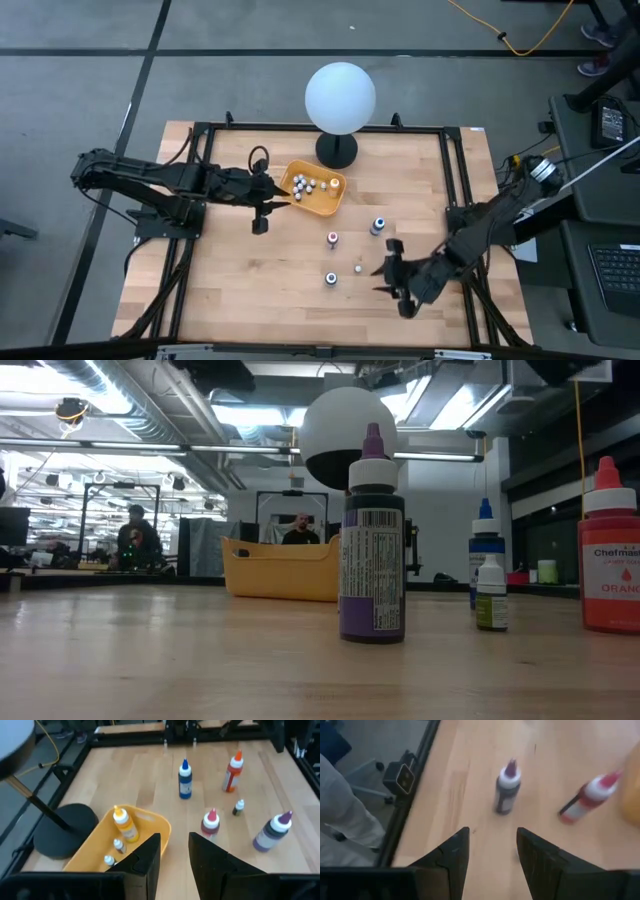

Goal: Pick & Place food coloring
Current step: Put the small green food coloring bottle into the yellow bin

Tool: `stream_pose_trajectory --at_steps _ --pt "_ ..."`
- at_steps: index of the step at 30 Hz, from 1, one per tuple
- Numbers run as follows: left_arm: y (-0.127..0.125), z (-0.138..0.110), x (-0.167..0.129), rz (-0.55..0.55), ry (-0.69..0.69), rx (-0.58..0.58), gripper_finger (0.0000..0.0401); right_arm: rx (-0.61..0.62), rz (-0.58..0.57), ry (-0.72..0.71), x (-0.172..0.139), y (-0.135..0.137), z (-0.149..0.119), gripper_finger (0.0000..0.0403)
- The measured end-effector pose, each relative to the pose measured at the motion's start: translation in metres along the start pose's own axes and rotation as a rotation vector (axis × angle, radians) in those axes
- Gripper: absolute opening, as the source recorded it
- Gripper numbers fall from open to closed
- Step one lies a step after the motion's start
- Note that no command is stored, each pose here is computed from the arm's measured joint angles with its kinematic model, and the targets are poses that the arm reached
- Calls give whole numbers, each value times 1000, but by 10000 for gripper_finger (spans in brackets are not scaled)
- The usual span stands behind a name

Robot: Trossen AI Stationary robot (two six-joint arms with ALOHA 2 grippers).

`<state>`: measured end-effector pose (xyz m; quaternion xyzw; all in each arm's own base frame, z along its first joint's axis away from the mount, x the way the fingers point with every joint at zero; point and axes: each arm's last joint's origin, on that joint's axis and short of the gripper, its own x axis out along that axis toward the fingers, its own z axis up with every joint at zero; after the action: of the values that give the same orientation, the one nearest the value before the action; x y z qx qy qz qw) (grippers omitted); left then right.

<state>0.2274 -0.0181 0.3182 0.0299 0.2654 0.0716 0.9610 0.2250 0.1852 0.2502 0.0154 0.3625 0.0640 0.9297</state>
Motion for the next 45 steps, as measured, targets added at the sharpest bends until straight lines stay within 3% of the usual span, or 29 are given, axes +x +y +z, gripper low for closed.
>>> stream_pose_trajectory --at_steps 12,16,22,31,38,45 --pt "-2 6 6 -1 -55 30 95 162 -112 191 64 24 -47 165" --pt "-2 8 6 -1 -77 24 93 162 -173 160 79 26 -56 166" --pt "-2 9 6 -2 -90 7 89 246 -157 47 78 19 -67 167" --pt "-2 11 6 -4 -105 -30 88 160 -166 90 68 15 -55 194" --pt "-2 10 6 -4 -98 -27 88 44 -41 101 60 31 -38 188" --pt "-2 10 6 -3 -98 -18 88 -62 -44 145 39 48 -16 176"
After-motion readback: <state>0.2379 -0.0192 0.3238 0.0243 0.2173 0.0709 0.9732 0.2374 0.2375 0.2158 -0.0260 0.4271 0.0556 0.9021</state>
